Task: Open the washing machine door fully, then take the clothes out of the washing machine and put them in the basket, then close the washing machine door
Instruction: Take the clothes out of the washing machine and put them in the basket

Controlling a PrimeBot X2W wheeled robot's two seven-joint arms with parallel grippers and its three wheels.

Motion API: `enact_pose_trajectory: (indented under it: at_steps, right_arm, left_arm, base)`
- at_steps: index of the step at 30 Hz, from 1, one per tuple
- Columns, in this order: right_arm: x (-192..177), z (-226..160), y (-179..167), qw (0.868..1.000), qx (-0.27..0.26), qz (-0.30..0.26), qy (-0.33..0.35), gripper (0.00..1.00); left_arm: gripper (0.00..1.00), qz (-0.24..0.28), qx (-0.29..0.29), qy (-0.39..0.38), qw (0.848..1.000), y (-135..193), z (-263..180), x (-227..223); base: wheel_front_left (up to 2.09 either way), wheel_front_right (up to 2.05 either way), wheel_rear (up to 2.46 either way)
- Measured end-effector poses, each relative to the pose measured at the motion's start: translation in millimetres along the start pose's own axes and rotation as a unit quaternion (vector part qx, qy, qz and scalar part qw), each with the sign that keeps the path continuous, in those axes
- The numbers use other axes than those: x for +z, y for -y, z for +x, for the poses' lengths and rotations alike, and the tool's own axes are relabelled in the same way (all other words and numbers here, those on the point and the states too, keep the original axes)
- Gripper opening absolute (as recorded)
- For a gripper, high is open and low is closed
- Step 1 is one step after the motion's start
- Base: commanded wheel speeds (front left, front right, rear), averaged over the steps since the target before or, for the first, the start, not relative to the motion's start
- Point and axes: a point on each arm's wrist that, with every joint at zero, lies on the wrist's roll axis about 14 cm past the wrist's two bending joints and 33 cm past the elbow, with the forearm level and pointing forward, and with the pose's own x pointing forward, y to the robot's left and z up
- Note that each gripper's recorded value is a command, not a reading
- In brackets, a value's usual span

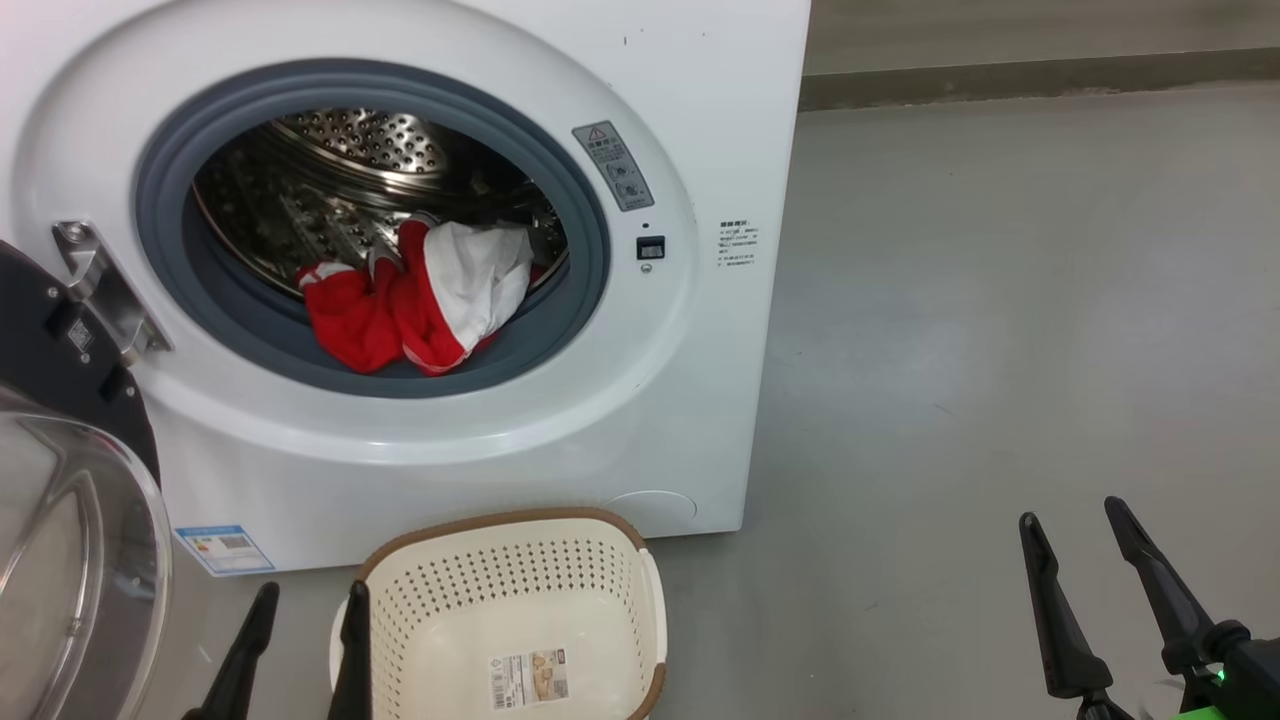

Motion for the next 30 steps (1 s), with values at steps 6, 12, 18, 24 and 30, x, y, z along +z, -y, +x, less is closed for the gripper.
enact_pose_trajectory:
  at_steps: [6, 12, 18, 24, 30]
  right_arm:
    - [0, -1, 1, 1.000, -0.002, 0.000, 0.000, 1.00]
    - [-2, -1, 2, 1.000, -0.003, 0.000, -0.003, 1.00]
    - [-6, 2, 0, 1.000, 0.000, 0.001, -0.011, 1.00]
    - [-13, 7, -2, 1.000, 0.003, 0.001, -0.022, 1.00]
    - [-25, 15, -7, 0.999, 0.010, 0.004, -0.038, 1.00]
  left_arm:
    - [1.00, 0.000, -0.003, -0.003, 1.000, 2, 0, -1]
    - [1.00, 0.001, -0.006, -0.012, 1.000, 3, -1, -6]
    - [1.00, 0.002, 0.000, -0.019, 1.000, 0, -1, -10]
    - [1.00, -0.003, 0.002, -0.022, 1.000, -1, 6, -12]
    - [1.00, -0.003, 0.003, -0.019, 1.000, -1, 26, -15]
  base:
    - [0.00, 0.00, 0.00]
    - [0.00, 0.00, 0.00]
    - [0.00, 0.00, 0.00]
    - [0.00, 0.00, 0.00]
    - [0.00, 0.00, 0.00]
